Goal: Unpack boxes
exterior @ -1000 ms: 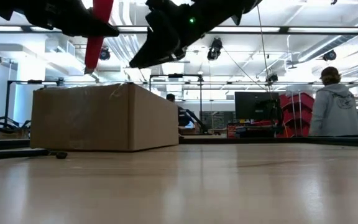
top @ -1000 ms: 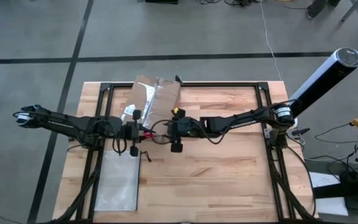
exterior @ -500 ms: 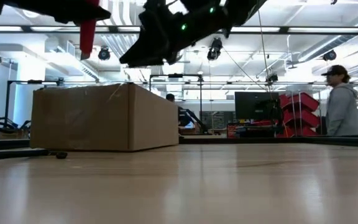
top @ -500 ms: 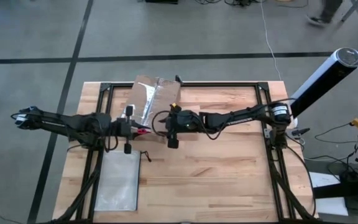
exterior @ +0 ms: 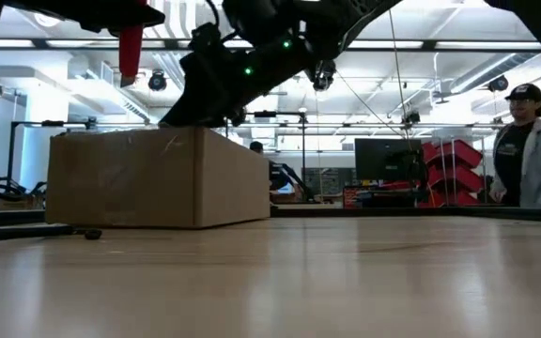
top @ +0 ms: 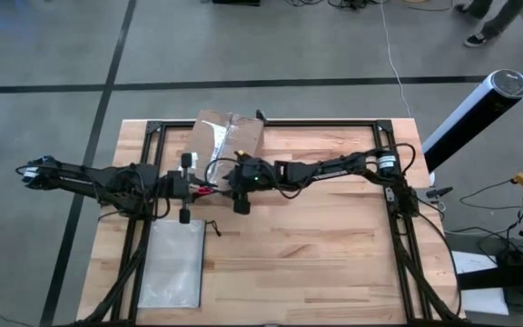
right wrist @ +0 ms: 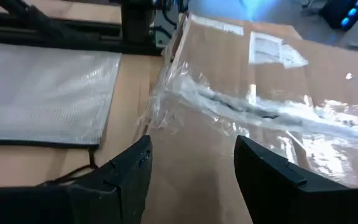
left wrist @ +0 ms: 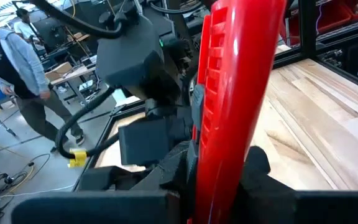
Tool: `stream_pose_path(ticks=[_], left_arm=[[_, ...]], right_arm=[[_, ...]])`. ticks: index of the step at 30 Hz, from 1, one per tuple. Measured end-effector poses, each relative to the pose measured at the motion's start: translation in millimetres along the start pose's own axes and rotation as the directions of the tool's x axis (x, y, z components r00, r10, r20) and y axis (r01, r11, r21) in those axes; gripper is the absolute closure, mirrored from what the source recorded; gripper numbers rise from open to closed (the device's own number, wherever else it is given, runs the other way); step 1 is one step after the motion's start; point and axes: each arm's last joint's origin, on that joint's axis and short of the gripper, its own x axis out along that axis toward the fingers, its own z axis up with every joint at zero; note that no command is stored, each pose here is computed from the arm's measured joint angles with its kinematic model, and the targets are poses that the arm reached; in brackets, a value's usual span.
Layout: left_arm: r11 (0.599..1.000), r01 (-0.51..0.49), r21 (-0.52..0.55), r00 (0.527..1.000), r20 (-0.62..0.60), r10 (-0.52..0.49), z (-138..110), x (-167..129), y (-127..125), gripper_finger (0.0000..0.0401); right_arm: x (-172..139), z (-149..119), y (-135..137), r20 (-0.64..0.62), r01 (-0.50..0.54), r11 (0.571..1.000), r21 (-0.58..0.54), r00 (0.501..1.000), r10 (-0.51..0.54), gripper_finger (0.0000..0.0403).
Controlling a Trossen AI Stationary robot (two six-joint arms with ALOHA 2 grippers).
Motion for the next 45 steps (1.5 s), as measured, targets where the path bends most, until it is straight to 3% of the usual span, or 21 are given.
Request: stream_pose_path(ticks=[15, 27, 45], left_arm=[[0.999, 0.039, -0.013, 0.999, 0.005, -0.039, -0.3, 5.8, -2.5, 0.0369], [0.994, 0.106, 0.025, 0.991, 0.079, -0.107, -0.5, 33.7, -16.3, 0.0369], [0.999, 0.019, 0.034, 0.964, 0.265, -0.028, -44.9, 29.7, -28.2, 0.0369]], right_arm=[[-17.4, -3.3, -4.0, -0.152, 0.005, 0.999, 0.039, 0.988, 0.001, 0.0204], [-19.5, -4.7, -6.9, -0.172, 0.011, 0.998, 0.054, 0.985, -0.002, 0.0204], [-19.4, -5.5, -6.8, -0.175, 0.014, 0.997, 0.078, 0.985, 0.0, 0.0204]])
